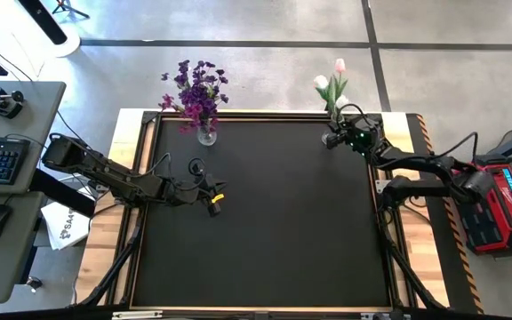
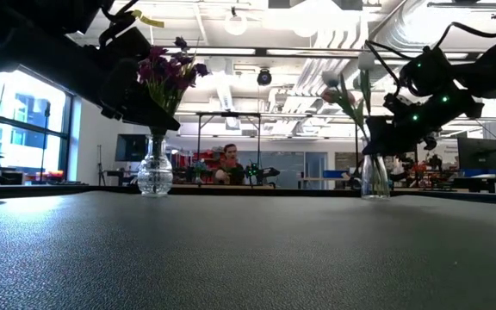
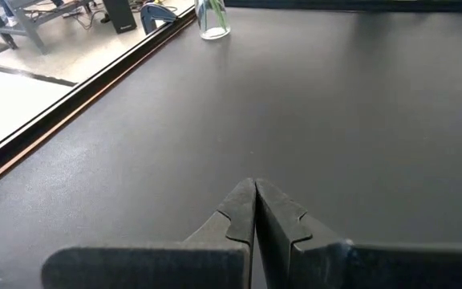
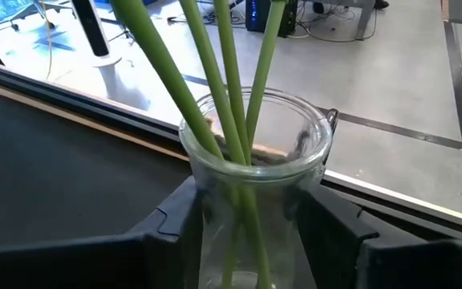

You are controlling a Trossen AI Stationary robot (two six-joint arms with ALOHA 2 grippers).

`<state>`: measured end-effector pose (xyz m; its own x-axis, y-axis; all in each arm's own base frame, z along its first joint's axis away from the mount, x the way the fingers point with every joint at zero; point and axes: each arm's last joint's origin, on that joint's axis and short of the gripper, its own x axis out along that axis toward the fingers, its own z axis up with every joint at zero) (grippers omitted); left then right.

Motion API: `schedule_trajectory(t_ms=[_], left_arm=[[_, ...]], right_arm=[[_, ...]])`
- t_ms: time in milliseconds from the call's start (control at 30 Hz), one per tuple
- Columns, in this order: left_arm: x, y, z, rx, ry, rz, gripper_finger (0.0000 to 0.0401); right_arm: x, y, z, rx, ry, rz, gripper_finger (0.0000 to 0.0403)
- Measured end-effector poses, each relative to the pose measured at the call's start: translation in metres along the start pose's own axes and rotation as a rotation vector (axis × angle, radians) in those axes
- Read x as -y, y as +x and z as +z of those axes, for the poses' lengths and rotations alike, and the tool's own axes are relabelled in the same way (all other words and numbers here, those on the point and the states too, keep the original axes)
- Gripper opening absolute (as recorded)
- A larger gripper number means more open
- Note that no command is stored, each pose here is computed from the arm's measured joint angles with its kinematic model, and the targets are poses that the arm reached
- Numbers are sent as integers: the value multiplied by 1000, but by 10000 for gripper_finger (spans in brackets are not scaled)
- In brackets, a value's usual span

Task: Sort flowers into vase by color
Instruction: Adjust the right transparent vase, then return to Home Position

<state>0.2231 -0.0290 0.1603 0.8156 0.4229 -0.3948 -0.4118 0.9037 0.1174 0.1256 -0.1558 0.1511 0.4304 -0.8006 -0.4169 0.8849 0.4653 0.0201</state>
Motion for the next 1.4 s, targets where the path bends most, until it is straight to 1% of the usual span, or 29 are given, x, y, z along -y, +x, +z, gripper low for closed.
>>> schedule_trajectory(t_ms=[133, 233, 400, 533, 1067, 1267, 1400], left_arm=[[0, 0, 0, 0, 0, 0, 0], [0, 0, 0, 0, -4, 0, 0], [0, 0, 0, 0, -9, 0, 0], [0, 0, 0, 0, -9, 0, 0], [0, 0, 0, 0, -9, 0, 0], [0, 0, 0, 0, -10, 0, 0], [0, 0, 0, 0, -9, 0, 0]], right_arm=[[0, 0, -1, -6, -6, 7, 175], [0, 0, -7, -50, -29, 13, 207], [0, 0, -6, -42, -50, 14, 262], [0, 0, -6, -42, -71, 15, 286], [0, -3, -6, -61, -67, 42, 291], [2, -12, -8, -117, -28, 38, 291], [2, -16, -12, -168, 27, 69, 291]])
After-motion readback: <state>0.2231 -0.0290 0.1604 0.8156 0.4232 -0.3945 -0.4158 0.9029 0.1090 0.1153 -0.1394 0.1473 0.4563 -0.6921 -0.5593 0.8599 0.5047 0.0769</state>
